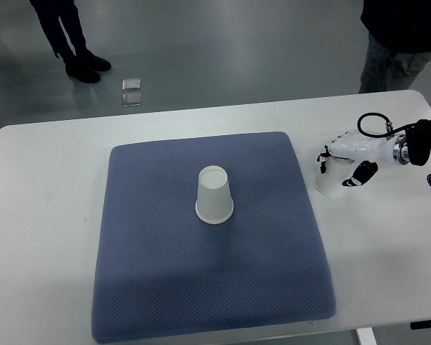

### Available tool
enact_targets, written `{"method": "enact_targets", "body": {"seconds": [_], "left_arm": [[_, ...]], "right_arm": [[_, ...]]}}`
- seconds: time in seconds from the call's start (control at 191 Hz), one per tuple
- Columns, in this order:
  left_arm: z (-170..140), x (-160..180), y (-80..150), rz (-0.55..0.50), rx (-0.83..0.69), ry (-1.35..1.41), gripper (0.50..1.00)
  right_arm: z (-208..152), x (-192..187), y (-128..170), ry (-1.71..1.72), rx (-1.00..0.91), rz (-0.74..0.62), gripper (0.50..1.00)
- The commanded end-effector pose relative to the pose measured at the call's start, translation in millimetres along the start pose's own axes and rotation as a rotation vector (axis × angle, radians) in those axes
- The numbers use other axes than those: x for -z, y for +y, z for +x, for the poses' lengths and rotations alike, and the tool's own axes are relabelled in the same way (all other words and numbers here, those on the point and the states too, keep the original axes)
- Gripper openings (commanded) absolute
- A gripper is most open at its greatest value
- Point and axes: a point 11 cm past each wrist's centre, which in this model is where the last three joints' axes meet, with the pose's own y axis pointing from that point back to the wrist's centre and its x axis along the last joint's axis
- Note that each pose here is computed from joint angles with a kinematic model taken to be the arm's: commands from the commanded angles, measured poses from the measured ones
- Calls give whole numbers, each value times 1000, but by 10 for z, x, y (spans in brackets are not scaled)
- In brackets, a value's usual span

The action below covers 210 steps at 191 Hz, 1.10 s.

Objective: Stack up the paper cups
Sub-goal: 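Close the right hand fingers around the second paper cup, then lift the cup with the right hand and carry it over the mat cup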

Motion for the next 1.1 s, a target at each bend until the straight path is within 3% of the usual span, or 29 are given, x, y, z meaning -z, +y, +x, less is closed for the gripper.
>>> {"method": "enact_targets", "body": {"seconds": [0.0, 0.24, 0.627, 1.093], "left_arm": [[-1, 0, 0, 0, 0, -1, 1000], [-1, 0, 0, 0, 0, 0, 1000], [-1, 0, 0, 0, 0, 0, 1000], [-1, 0, 0, 0, 0, 0, 1000]], "right_arm": [[-14, 7, -25, -2, 4, 1, 727], [-31, 30, -45, -7, 19, 5, 500], [41, -17, -10, -10, 17, -6, 500], [542, -125, 149, 13, -39, -23, 500]]}}
